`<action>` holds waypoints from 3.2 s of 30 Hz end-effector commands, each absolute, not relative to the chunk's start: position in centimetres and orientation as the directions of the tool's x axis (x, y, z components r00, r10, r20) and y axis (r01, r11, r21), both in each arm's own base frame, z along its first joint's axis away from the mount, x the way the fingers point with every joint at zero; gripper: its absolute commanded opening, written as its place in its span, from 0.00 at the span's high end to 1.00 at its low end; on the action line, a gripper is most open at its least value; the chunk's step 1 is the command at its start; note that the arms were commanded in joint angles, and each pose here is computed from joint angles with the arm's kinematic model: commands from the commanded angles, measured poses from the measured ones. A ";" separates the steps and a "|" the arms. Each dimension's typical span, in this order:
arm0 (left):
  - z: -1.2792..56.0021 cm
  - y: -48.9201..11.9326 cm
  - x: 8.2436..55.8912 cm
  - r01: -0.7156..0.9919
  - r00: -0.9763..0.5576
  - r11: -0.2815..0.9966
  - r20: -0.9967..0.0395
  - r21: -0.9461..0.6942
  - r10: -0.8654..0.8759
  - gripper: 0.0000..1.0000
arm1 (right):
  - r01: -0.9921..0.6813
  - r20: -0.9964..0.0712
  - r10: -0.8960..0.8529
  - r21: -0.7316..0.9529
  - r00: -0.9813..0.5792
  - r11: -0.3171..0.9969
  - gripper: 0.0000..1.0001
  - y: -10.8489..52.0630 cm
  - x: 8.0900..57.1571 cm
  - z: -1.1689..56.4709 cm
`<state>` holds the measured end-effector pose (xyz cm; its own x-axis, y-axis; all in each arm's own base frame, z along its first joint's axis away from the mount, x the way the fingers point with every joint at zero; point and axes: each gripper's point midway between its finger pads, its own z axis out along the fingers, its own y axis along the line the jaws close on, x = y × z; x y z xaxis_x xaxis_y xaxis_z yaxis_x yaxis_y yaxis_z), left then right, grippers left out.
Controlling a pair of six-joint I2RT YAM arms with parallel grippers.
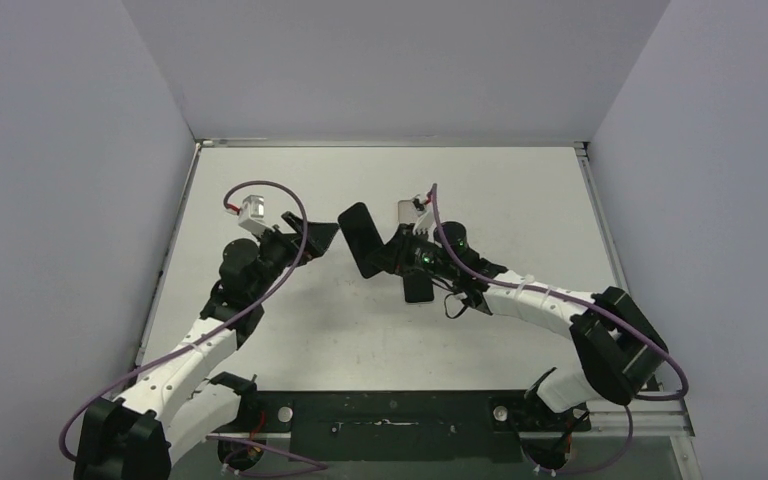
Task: Take the phone out of the phone case
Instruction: Pick up the phone at the center of the board, then remove the phone case from the phone.
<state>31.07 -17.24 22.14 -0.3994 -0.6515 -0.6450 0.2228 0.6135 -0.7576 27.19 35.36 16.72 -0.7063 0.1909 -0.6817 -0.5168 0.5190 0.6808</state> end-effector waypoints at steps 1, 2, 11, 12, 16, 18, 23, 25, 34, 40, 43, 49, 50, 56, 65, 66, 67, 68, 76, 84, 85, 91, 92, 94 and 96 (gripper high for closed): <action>27.8 -18.6 30.7 0.454 -0.357 0.528 -0.690 -0.718 -0.630 0.03 | -0.630 -0.727 0.332 0.687 -0.601 0.363 1.00 34.0 27.2 24.6; 28.2 -19.0 30.5 0.479 -0.362 0.506 -0.687 -0.717 -0.630 0.03 | -0.633 -0.724 0.349 0.690 -0.595 0.351 1.00 33.5 27.2 25.1; 31.5 -22.0 29.1 0.667 -0.413 0.283 -0.658 -0.690 -0.630 0.08 | -0.668 -0.662 0.476 0.720 -0.579 0.188 1.00 31.1 26.0 29.5; 31.6 -22.4 29.0 0.673 -0.430 0.262 -0.654 -0.692 -0.623 0.08 | -0.673 -0.656 0.485 0.720 -0.579 0.169 1.00 30.9 25.8 29.8; 31.5 -23.9 28.8 0.675 -0.490 0.188 -0.624 -0.714 -0.608 0.09 | -0.692 -0.643 0.491 0.714 -0.588 0.107 1.00 31.0 25.0 31.1; 31.6 -24.4 28.8 0.672 -0.507 0.165 -0.611 -0.722 -0.608 0.10 | -0.709 -0.648 0.485 0.701 -0.588 0.076 1.00 31.2 24.6 31.7; 32.3 -25.3 29.1 0.667 -0.540 0.104 -0.574 -0.738 -0.616 0.16 | -0.710 -0.638 0.479 0.703 -0.602 0.044 1.00 31.4 24.2 32.1; 32.4 -25.6 29.4 0.651 -0.555 0.082 -0.547 -0.755 -0.626 0.20 | -0.716 -0.639 0.471 0.698 -0.608 0.024 1.00 31.6 23.9 32.3; 33.2 -27.4 29.4 0.649 -0.599 0.000 -0.512 -0.760 -0.616 0.38 | -0.718 -0.644 0.443 0.696 -0.624 -0.001 1.00 32.2 23.3 32.2; 33.9 -27.3 29.3 0.650 -0.605 -0.034 -0.490 -0.759 -0.628 0.59 | -0.713 -0.646 0.420 0.701 -0.638 -0.006 1.00 32.4 23.0 31.4; 34.1 -27.3 29.0 0.649 -0.612 -0.049 -0.482 -0.759 -0.627 0.74 | -0.715 -0.647 0.420 0.699 -0.637 -0.007 1.00 32.3 22.9 31.3; 34.5 -27.0 28.9 0.634 -0.620 -0.069 -0.453 -0.770 -0.641 1.00 | -0.733 -0.671 0.412 0.680 -0.617 0.009 0.93 32.4 23.0 31.6; 34.6 -27.0 29.0 0.627 -0.622 -0.071 -0.444 -0.776 -0.645 1.00 | -0.737 -0.675 0.415 0.676 -0.609 0.017 0.89 32.3 23.1 31.6; 36.0 -26.6 29.7 0.605 -0.596 -0.054 -0.407 -0.795 -0.692 1.00 | -0.745 -0.704 0.455 0.655 -0.544 0.123 0.55 31.1 23.7 30.9; 37.3 -25.7 30.9 0.573 -0.493 0.025 -0.368 -0.819 -0.788 1.00 | -0.748 -0.726 0.469 0.637 -0.502 0.186 0.40 30.5 22.9 30.2; 37.3 -25.6 31.0 0.568 -0.482 0.028 -0.360 -0.823 -0.798 1.00 | -0.746 -0.725 0.472 0.639 -0.502 0.187 0.40 30.6 22.8 30.1; 37.4 -25.4 31.1 0.562 -0.472 0.028 -0.348 -0.827 -0.810 1.00 | -0.745 -0.723 0.474 0.640 -0.503 0.187 0.40 30.7 22.7 30.1; 37.4 -25.2 31.2 0.554 -0.464 0.025 -0.334 -0.832 -0.821 1.00 | -0.746 -0.723 0.474 0.640 -0.502 0.186 0.40 30.8 22.6 30.0; 37.2 -24.6 31.4 0.484 -0.448 -0.045 -0.203 -0.874 -0.871 1.00 | -0.745 -0.721 0.467 0.644 -0.512 0.177 0.42 31.3 22.1 29.5; 36.8 -25.2 30.8 0.436 -0.474 -0.109 -0.125 -0.893 -0.871 1.00 | -0.770 -0.714 0.488 0.626 -0.502 0.122 0.53 31.8 22.0 30.8; 36.7 -25.1 30.8 0.430 -0.478 -0.117 -0.116 -0.895 -0.871 1.00 | -0.771 -0.713 0.490 0.626 -0.502 0.121 0.53 31.8 22.1 30.9; 35.8 -25.0 30.8 0.371 -0.495 -0.144 -0.064 -0.917 -0.867 1.00 | -0.781 -0.715 0.507 0.613 -0.482 0.122 0.64 31.8 22.4 31.2; 35.6 -25.0 30.8 0.355 -0.499 -0.147 -0.054 -0.923 -0.865 1.00 | -0.783 -0.717 0.507 0.610 -0.479 0.123 0.66 31.8 22.5 31.2; 35.3 -24.9 30.8 0.329 -0.501 -0.154 -0.034 -0.932 -0.865 1.00 | -0.794 -0.725 0.503 0.596 -0.469 0.118 0.72 31.9 22.4 31.3; 35.1 -24.8 30.9 0.299 -0.504 -0.162 -0.011 -0.941 -0.863 1.00 | -0.810 -0.743 0.491 0.575 -0.455 0.119 0.77 32.0 22.3 31.3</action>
<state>31.85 -25.86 31.42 -0.5100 -0.8551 -0.0932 0.2659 -0.0537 -0.9625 22.74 32.01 27.81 -0.5577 0.4484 -0.6985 -0.7145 0.1689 0.6790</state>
